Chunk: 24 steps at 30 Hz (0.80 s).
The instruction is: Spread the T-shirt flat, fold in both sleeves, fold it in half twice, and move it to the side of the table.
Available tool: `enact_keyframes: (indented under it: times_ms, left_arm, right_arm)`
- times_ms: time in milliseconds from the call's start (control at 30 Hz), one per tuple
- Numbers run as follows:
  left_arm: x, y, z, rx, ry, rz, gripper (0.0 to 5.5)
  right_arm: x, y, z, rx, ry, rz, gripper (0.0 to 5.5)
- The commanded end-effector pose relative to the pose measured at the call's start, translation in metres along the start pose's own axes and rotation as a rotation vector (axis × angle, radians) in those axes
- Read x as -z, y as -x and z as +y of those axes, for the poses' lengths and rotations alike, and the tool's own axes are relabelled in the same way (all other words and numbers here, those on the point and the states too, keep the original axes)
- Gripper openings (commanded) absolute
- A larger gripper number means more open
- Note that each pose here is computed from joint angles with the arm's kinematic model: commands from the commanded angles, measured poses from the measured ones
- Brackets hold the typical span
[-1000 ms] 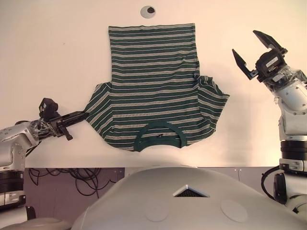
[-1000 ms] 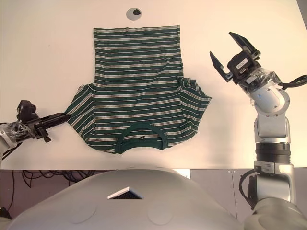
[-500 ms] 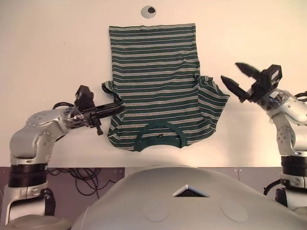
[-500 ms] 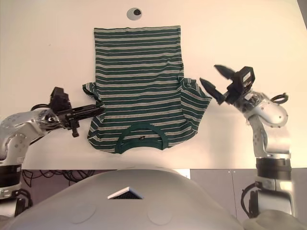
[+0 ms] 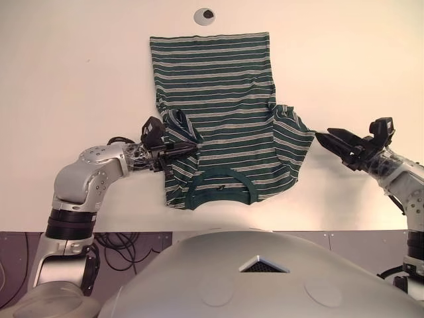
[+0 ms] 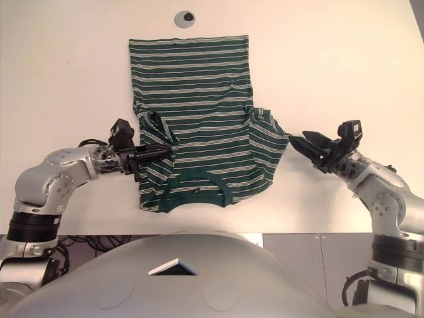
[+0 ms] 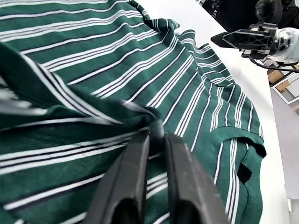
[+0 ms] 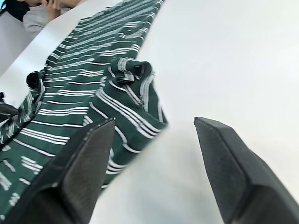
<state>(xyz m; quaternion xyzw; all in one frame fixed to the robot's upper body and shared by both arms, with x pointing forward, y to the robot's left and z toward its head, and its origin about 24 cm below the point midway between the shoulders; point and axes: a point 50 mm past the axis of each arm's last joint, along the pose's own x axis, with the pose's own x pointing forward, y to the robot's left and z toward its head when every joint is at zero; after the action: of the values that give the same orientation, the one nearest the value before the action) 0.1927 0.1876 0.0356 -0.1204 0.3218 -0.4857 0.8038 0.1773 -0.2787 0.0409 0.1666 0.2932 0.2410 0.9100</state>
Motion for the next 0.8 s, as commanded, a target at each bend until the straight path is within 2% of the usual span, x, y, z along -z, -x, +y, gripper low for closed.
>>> enact_keyframes:
  times_ms: [33, 100, 233, 467, 567, 700, 800]
  left_arm:
    - [0.0, 0.002, -0.001, -0.015, -0.001, 0.026, 1.27]
    - [-0.002, 0.002, -0.002, -0.014, 0.002, 0.025, 1.58]
    - [-0.01, 0.003, -0.003, -0.015, 0.016, -0.024, 2.01]
    - [-0.021, 0.026, -0.03, 0.077, -0.144, -0.144, 2.01]
    - [-0.02, 0.038, -0.036, 0.068, -0.308, -0.155, 2.01]
    - [-0.006, 0.054, -0.018, -0.092, -0.54, -0.1, 2.01]
    - [0.004, 0.069, -0.014, -0.123, -0.676, -0.099, 2.01]
  right_arm:
    - [0.012, -0.008, -0.001, 0.005, -0.039, 0.047, 3.1]
    - [0.014, -0.01, -0.001, 0.002, -0.044, 0.053, 3.1]
    - [0.015, -0.015, 0.008, -0.055, -0.078, 0.055, 2.51]
    - [0.014, -0.021, 0.016, -0.087, -0.09, 0.052, 1.41]
    - [0.016, -0.021, 0.017, -0.089, -0.096, 0.05, 0.84]
    - [0.009, -0.02, 0.025, -0.157, -0.086, 0.008, 0.15]
    - [0.003, -0.017, 0.036, -0.222, -0.072, -0.02, 0.03]
